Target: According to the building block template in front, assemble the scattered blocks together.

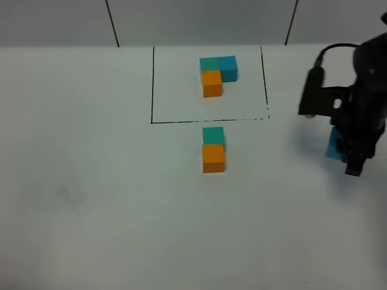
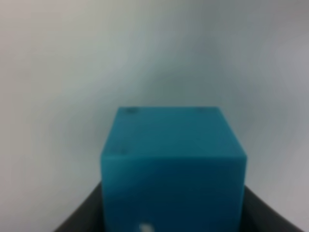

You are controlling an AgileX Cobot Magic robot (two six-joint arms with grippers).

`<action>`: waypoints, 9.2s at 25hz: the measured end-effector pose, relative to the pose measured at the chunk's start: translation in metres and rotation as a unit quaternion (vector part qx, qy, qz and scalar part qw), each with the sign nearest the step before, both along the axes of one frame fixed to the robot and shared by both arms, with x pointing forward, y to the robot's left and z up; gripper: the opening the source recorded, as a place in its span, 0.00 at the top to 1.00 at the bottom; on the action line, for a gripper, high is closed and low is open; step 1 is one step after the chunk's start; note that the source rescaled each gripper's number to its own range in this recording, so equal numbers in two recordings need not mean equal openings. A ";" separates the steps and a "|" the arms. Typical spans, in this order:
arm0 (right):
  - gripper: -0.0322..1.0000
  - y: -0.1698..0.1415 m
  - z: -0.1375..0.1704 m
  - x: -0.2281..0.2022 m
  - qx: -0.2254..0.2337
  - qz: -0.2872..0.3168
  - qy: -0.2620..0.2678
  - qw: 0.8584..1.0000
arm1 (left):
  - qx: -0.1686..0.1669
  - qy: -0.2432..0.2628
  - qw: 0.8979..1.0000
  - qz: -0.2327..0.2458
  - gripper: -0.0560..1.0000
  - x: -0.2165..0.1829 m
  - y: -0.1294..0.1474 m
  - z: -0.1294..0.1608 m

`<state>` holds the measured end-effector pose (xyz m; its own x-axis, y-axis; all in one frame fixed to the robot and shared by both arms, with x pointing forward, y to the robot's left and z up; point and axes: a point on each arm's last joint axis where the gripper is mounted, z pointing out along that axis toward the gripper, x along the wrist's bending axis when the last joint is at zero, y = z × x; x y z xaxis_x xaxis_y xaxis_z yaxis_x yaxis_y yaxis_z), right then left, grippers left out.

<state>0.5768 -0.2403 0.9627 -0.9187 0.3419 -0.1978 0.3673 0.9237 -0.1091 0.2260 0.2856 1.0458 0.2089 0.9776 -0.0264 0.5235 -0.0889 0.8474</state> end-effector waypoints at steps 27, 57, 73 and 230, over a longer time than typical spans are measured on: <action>0.96 0.102 -0.069 0.076 0.073 0.146 0.030 0.986 | 0.000 0.000 1.000 0.000 0.22 0.000 0.000 0.000; 0.96 0.132 -0.076 0.073 0.095 0.151 0.006 0.984 | 0.002 0.000 1.000 -0.001 0.22 0.000 0.000 0.000; 0.96 0.134 -0.076 0.070 0.103 0.143 0.012 0.984 | 0.001 0.000 1.000 -0.001 0.22 0.000 0.000 0.000; 0.26 -0.073 0.090 -0.344 0.429 -0.498 -0.406 0.635 | 0.001 0.001 1.000 -0.001 0.22 0.000 0.000 0.000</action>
<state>0.2329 -0.3128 1.0528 0.1244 0.9750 0.1842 0.4291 -0.2203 0.8760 0.2264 0.2856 1.0458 0.2102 0.9773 -0.0250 0.5259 -0.0915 0.8456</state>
